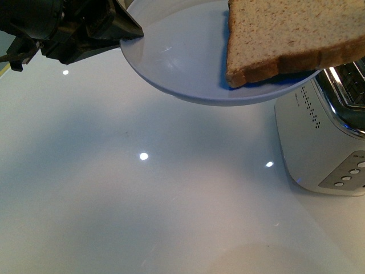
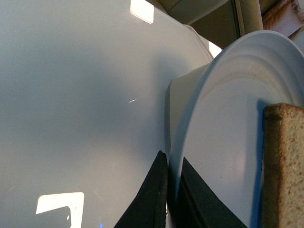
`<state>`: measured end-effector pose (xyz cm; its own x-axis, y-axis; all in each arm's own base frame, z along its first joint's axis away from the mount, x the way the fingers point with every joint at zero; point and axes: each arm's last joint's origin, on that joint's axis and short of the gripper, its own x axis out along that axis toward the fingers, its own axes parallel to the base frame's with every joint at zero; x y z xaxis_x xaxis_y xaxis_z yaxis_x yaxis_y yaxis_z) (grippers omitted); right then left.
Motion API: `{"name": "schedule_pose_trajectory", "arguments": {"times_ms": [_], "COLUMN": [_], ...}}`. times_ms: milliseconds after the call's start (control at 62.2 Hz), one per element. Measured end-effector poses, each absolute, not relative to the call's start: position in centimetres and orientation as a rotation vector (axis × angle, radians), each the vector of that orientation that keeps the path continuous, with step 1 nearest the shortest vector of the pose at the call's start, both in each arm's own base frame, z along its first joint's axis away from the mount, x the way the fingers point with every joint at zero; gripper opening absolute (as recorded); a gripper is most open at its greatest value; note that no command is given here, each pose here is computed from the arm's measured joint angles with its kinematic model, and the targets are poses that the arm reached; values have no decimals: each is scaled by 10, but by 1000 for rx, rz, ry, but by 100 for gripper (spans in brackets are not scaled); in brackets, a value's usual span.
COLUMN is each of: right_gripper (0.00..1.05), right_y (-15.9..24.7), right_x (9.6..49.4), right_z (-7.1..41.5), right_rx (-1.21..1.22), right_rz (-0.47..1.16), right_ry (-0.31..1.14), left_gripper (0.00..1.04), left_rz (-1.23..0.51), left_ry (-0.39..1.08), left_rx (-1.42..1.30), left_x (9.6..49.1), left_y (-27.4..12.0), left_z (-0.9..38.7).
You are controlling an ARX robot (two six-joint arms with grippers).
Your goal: Left arm holds plate, right arm toasts bread
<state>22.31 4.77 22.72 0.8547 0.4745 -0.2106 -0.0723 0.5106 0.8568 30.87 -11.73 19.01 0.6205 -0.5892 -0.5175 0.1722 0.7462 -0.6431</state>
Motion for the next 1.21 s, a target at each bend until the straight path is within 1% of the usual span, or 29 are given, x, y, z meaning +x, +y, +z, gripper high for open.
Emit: {"name": "schedule_pose_trajectory", "arguments": {"times_ms": [80, 241, 322, 402, 466, 499, 547, 708, 917, 1206], "right_gripper": [3, 3, 3, 3, 3, 3, 3, 3, 3, 3], "right_y": [40, 19, 9, 5, 2, 2, 4, 11, 22, 26], "right_x": [224, 225, 228, 235, 244, 251, 260, 280, 291, 298], "right_z": [244, 296, 319, 330, 333, 331, 323, 296, 260, 231], "right_rx": [982, 893, 790, 670, 527, 431, 302, 93, -21, -43], "right_rz": [345, 321, 237, 140, 71, 28, 12, -23, -26, -19], "right_ry": [394, 213, 143, 123, 115, 121, 151, 259, 372, 463], "left_gripper": [3, 3, 3, 3, 3, 3, 3, 3, 3, 3], "left_rz": [-467, -465, -462, -462, -462, -462, -462, -459, -458, -457], "left_ry": [788, 791, 797, 799, 798, 798, 799, 799, 800, 805], "left_rx": [-585, -585, -585, -585, -585, -585, -584, -584, -584, -584], "left_x": [309, 308, 307, 307, 307, 307, 307, 307, 306, 305], "left_y": [-117, -117, -117, -117, -117, -117, -117, -117, -116, -116], "left_z": [190, 189, 187, 186, 187, 187, 186, 186, 186, 185]}}
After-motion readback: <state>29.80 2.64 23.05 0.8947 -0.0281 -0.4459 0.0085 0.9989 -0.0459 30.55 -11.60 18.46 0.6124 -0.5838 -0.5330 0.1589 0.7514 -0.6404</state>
